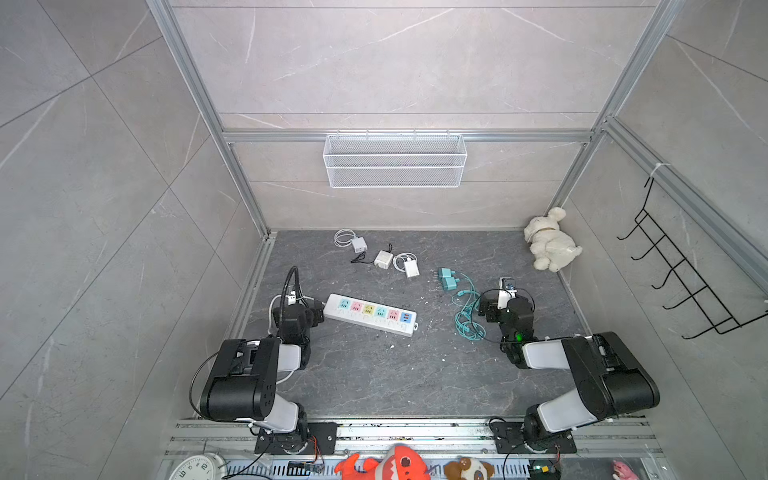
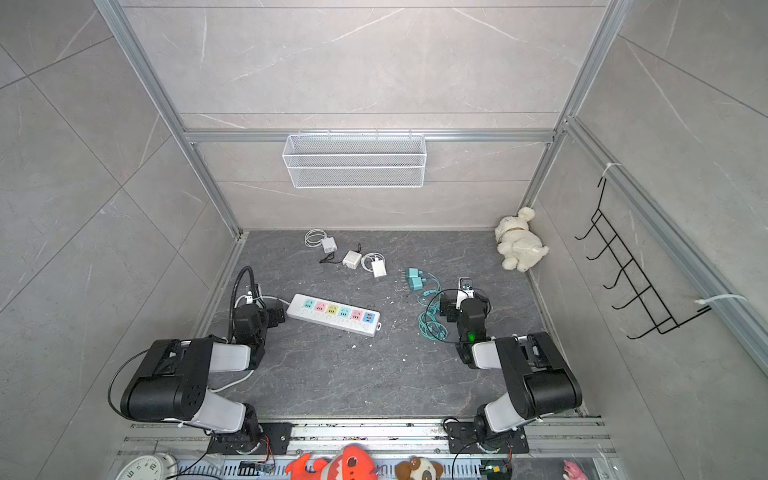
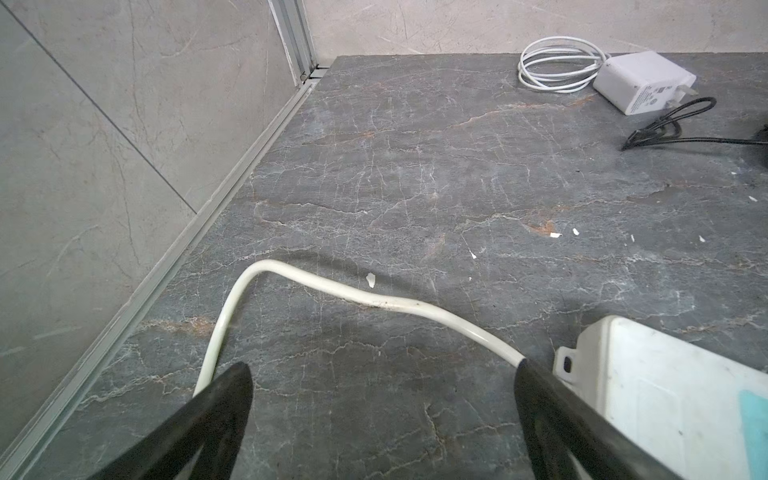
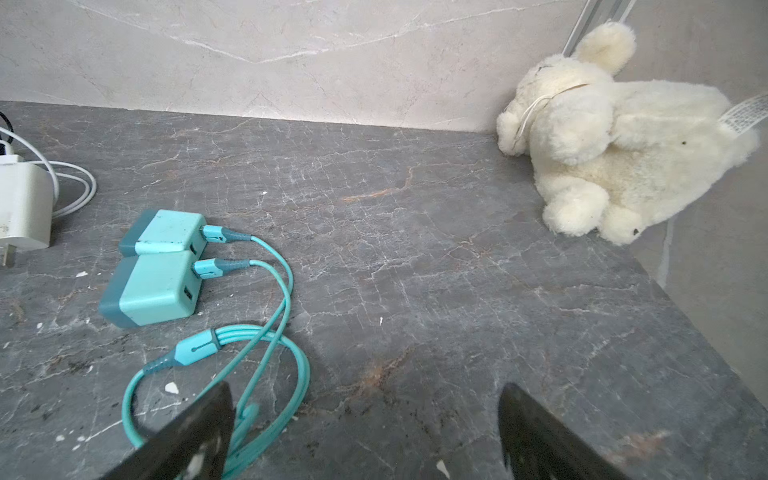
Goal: Insert the plug
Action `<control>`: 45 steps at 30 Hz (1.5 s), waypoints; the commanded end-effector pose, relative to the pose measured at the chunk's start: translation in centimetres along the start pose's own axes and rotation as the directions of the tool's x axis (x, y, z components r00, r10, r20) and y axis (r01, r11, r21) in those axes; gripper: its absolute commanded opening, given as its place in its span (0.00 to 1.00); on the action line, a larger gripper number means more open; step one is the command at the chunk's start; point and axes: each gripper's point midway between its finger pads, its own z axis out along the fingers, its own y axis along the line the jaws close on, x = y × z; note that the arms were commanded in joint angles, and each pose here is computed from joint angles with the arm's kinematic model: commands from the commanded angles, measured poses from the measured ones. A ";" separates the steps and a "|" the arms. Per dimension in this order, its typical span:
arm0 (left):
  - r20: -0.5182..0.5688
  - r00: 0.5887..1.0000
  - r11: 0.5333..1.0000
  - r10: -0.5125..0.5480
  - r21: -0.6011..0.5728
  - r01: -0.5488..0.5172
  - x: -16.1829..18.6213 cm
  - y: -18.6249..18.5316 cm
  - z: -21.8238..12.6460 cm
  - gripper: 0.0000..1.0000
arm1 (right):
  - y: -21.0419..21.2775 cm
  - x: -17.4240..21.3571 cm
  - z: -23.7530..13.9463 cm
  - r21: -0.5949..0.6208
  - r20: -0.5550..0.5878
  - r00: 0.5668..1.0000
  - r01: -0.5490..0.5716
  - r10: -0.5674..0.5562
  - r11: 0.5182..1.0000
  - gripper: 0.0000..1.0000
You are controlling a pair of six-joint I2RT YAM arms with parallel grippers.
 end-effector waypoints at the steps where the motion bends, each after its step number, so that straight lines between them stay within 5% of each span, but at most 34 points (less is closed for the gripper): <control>1: 0.052 0.998 0.999 -0.035 0.003 0.035 -1.8 0.0 0.3 1.00 | 0.2 -0.5 0.0 -0.010 0.010 1.000 -0.016 0.016 1.000 0.99; 45: 0.058 0.998 0.999 -0.033 0.002 0.033 -1.9 0.1 0.2 1.00 | -0.3 -1.0 -0.2 0.011 0.014 1.000 -0.020 0.019 1.000 0.99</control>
